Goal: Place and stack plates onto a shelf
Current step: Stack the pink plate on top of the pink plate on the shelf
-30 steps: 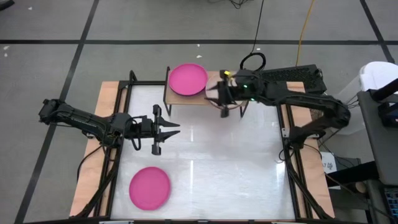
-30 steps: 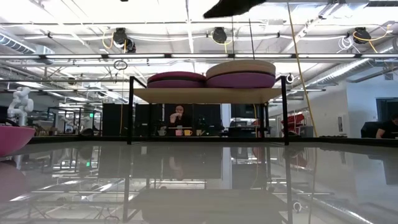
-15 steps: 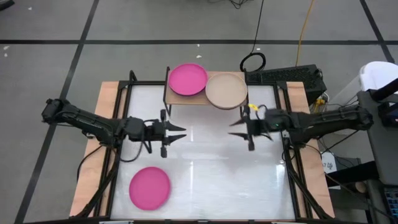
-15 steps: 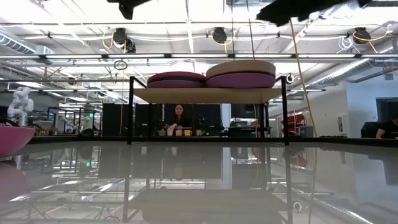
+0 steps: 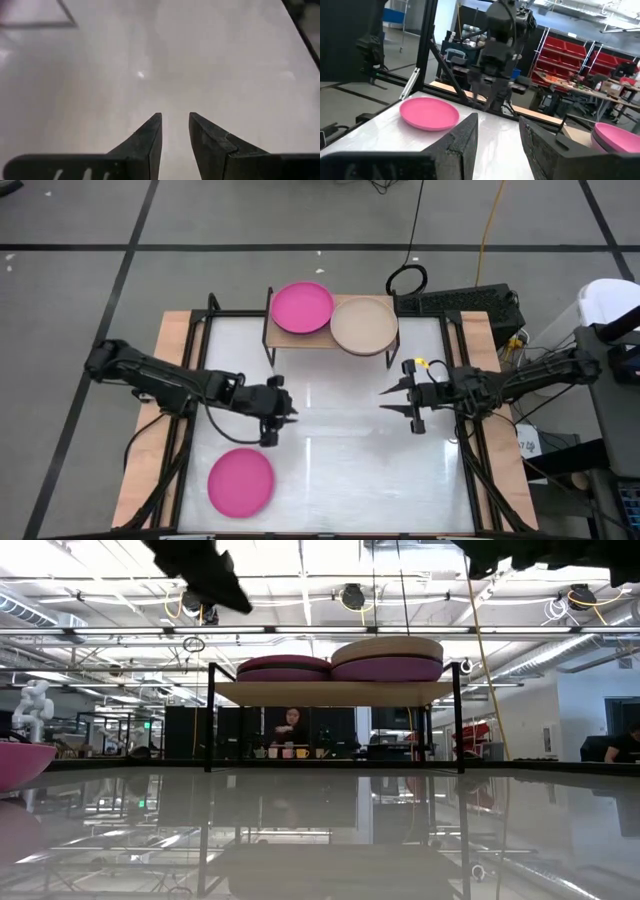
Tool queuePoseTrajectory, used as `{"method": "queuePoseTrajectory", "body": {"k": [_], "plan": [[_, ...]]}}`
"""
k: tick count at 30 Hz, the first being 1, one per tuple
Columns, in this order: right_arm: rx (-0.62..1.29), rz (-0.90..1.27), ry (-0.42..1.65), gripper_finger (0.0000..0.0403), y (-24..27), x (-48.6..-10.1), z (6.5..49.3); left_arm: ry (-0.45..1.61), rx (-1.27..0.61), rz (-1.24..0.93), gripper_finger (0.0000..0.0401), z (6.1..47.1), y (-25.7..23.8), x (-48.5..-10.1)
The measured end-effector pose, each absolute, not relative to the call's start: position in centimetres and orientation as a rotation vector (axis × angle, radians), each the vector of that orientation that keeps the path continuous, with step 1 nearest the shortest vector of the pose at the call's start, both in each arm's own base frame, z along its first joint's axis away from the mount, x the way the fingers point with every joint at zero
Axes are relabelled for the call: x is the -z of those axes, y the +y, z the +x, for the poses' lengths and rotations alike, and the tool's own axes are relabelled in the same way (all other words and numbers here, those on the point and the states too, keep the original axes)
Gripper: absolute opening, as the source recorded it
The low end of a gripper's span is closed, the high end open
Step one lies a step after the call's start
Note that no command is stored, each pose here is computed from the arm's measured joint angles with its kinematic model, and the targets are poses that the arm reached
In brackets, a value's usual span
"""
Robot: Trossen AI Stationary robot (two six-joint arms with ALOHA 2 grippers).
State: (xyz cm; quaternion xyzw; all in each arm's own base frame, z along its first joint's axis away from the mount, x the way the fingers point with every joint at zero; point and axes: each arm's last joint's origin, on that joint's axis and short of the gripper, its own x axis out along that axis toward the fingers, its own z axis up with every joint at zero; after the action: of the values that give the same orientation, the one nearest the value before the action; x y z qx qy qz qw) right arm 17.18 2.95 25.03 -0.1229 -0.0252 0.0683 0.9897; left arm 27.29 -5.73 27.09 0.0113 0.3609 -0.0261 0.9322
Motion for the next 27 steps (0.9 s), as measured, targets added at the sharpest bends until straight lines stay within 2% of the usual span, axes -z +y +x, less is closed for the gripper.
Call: {"method": "queuePoseTrajectory", "body": {"k": [6, 13, 20, 27], "plan": [[-0.144, -0.244, -0.050, 0.0125, 3.0, -25.0, 17.2, 0.932, 0.191, -0.016, 0.0101, 27.3, -6.2, -25.0], [-0.146, -0.214, -0.037, 0.0125, 3.0, -24.9, 17.2, 1.229, 0.251, -0.082, 0.0101, 26.2, -7.2, -22.2], [-0.148, -0.201, -0.024, 0.0125, 3.0, -24.8, 17.2, 1.316, 0.370, 0.002, 0.0101, 25.8, -9.3, -20.2], [-0.149, -0.201, -0.013, 0.0125, 3.0, -24.7, 17.2, 1.379, 0.405, 0.012, 0.0101, 25.4, -9.9, -18.2]]}}
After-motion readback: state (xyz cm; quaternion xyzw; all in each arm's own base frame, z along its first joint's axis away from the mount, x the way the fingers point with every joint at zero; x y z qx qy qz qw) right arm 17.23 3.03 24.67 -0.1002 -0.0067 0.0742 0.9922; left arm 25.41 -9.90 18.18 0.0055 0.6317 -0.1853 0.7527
